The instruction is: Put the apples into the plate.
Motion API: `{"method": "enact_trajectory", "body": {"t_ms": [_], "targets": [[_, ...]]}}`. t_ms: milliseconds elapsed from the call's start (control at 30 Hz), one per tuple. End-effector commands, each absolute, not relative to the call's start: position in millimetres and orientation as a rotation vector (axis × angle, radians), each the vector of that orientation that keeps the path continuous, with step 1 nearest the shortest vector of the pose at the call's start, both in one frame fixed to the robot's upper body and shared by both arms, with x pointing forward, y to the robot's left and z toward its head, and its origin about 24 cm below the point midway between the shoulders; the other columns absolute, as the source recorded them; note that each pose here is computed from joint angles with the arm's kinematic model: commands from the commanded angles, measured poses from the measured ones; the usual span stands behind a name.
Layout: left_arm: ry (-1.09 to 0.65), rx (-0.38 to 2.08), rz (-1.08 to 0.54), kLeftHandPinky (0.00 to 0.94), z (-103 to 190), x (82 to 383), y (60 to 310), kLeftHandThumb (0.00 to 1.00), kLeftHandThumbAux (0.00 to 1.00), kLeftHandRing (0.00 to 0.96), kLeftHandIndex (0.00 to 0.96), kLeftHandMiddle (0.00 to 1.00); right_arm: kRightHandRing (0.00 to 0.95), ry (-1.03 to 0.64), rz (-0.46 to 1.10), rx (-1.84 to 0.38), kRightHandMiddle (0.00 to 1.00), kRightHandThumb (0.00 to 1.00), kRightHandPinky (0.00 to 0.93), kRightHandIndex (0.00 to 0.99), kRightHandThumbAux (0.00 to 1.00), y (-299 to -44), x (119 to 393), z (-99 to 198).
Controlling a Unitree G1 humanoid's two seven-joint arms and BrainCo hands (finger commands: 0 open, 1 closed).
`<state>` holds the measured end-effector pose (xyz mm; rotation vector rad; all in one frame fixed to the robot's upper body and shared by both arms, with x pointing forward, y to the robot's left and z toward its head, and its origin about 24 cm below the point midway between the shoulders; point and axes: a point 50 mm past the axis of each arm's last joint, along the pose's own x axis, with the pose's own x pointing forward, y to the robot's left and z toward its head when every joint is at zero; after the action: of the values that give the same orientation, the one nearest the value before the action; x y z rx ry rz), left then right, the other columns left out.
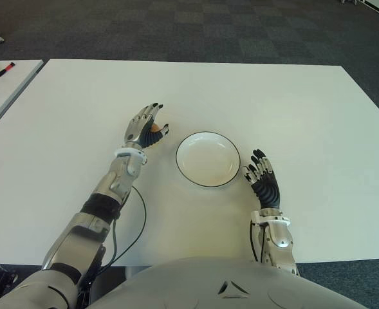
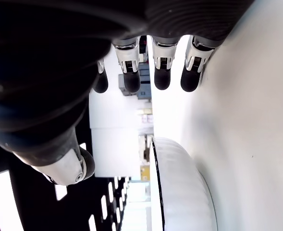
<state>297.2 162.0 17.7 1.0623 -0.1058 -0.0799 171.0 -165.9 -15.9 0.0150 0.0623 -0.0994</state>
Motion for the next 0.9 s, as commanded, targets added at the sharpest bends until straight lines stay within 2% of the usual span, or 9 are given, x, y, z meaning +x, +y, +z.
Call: {"method": "enact_trajectory", "body": {"t_ms": [33,233,900], "targets": [[-0.103,1.093,-0.082,0.119,15.3,298.1,164.1,0.473,0.436,0.044,0.0,0.028,0.015,0.093,-0.102,0.009,0.013,0.386,0.074,0.0,0.707,-166.9,167.2,-20.2],[-0.095,1.105,-0.09,0.115,13.4,296.9,164.3,0.446,0.441,0.04,0.0,0.023,0.022,0.091,-0.098,0.003,0.019,0.39,0.081,0.0,0.716,-168.2,166.1,-20.0],[-0.044,1.149,-0.067,0.116,1.7,296.7,171.0,0.465,0.444,0.047,0.0,0.036,0.024,0.092,-0.092,-0.012,0.018,0.367,0.084,0.0,0.722,-170.4,161.5,-18.0]]}}
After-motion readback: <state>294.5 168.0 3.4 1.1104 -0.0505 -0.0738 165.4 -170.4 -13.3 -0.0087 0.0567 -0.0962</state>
